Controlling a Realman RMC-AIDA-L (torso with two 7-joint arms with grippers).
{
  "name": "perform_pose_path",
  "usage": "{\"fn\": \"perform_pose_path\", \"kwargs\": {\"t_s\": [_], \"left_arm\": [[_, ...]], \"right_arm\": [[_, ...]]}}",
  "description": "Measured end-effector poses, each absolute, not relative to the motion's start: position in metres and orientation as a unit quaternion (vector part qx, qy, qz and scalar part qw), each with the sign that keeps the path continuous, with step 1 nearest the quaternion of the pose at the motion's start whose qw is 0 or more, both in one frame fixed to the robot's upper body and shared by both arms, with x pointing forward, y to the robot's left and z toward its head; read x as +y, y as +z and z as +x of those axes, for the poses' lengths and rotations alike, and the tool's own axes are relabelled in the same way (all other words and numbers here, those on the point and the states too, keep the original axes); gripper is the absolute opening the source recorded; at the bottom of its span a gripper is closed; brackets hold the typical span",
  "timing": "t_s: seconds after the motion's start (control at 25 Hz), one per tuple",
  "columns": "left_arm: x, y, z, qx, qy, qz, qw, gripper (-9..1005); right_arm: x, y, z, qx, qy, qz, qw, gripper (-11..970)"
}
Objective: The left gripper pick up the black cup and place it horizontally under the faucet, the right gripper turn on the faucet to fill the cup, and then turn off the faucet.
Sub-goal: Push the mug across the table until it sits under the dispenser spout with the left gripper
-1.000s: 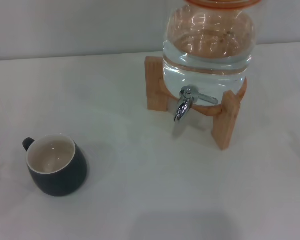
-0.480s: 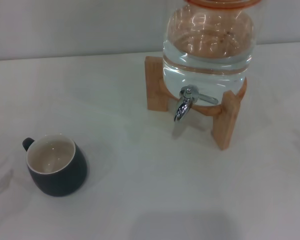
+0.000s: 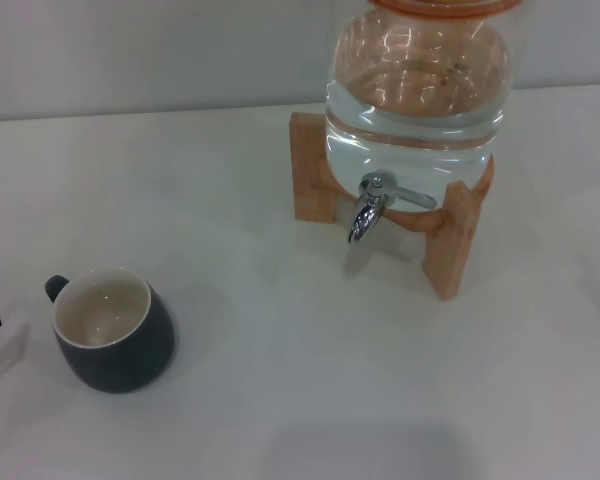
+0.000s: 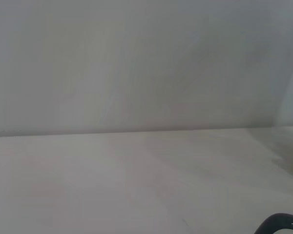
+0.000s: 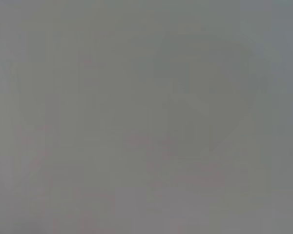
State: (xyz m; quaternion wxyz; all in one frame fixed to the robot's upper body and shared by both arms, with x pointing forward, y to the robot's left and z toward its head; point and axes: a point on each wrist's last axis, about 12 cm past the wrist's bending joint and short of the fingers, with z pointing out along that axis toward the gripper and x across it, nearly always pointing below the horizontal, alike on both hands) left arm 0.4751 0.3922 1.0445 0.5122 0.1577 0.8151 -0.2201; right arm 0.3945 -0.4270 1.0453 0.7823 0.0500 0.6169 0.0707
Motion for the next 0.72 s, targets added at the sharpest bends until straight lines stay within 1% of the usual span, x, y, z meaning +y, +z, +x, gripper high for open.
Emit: {"fn": "perform_pose_path", "kwargs": {"t_s": [0.48,0.72], "left_arm": [[0.380,1.041,0.480,0.807,-0.208,0.186,0.520,783],[0.373,1.038,0.490,0.806,-0.191,0.201,0.523,775]], "right_arm": [[-0.425,1.049,0.403,0.610,0.091,0.055,0.785,859],[-0.421,1.049,0.412,0.610,0.099,0.054,0.784,860]]}}
